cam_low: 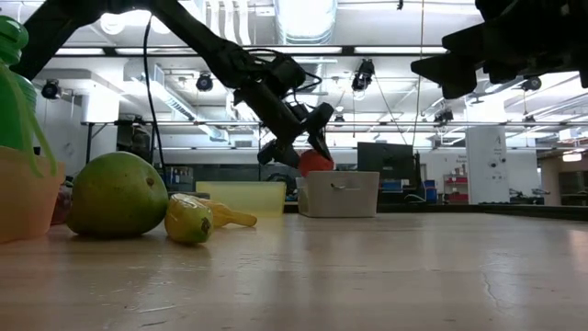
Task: Pick & Place Food Item
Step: Put the orange into the gray bin, then put the yellow banana into the gray bin
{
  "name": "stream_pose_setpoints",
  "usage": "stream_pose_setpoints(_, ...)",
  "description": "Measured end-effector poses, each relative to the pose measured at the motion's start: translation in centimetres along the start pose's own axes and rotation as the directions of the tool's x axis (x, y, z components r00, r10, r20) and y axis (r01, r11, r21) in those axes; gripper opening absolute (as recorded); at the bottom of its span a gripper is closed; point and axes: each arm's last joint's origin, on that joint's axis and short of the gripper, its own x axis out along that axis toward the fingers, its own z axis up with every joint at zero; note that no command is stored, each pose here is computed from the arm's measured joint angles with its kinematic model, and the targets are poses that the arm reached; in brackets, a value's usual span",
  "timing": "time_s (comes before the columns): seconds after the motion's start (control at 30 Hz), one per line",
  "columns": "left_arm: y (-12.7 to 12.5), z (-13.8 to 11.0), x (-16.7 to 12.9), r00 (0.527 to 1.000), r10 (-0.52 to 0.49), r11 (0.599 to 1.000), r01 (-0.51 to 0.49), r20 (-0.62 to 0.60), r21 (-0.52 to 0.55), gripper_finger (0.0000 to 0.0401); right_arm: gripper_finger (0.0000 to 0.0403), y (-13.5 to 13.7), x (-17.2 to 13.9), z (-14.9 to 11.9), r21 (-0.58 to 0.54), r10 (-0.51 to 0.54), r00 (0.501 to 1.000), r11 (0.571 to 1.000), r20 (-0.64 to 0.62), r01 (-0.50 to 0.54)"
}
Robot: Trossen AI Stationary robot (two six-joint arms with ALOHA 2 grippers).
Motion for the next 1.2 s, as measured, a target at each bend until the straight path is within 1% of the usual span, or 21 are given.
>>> stream_pose_setpoints(0.27,0.11,-0.14,0.01,1.0,0.016,1.0,-0.016,-0.012,-0.005,0.0292,0.0306,0.0,0.0,0.0,0.0,0.0,1.0,1.0,0.0,0.0)
stream_pose_setpoints(0.4,-0.06,0.03,0.01,1.0,-0.02,1.0,0.02,-0.003,0.004,0.0293,0.0306,0.0,0.0,0.0,0.0,0.0,1.0,1.0,0.0,0.0)
stream_pose_setpoints(0.6,-0.06,0.05,0.01,1.0,-0.03,1.0,0.03,-0.006,0.004,0.0298,0.0306,0.0,0.0,0.0,0.0,0.0,1.0,1.0,0.0,0.0)
stream_pose_setpoints(0.7,-0.05,0.05,0.01,1.0,-0.029,1.0,0.03,-0.006,0.007,0.0316,0.0306,0.0,0.0,0.0,0.0,0.0,1.0,1.0,0.0,0.0)
stream_pose_setpoints(0.87,-0.05,0.06,0.01,1.0,-0.03,1.0,0.03,-0.006,0.007,0.0361,0.0306,0.0,0.0,0.0,0.0,0.0,1.0,1.0,0.0,0.0)
stream_pose_setpoints(0.97,-0.03,0.07,0.01,1.0,-0.029,1.0,0.029,-0.006,0.006,0.038,0.0306,0.0,0.0,0.0,0.0,0.0,1.0,1.0,0.0,0.0)
stream_pose_setpoints(1.07,-0.02,0.07,0.01,1.0,-0.029,1.0,0.029,-0.006,0.006,0.0388,0.0306,0.0,0.0,0.0,0.0,0.0,1.0,1.0,0.0,0.0)
stream_pose_setpoints(1.2,-0.22,0.11,-0.24,0.999,-0.037,0.999,0.037,-0.008,0.008,0.039,0.0306,0.0,0.0,0.0,0.0,0.0,1.0,1.0,0.0,0.0)
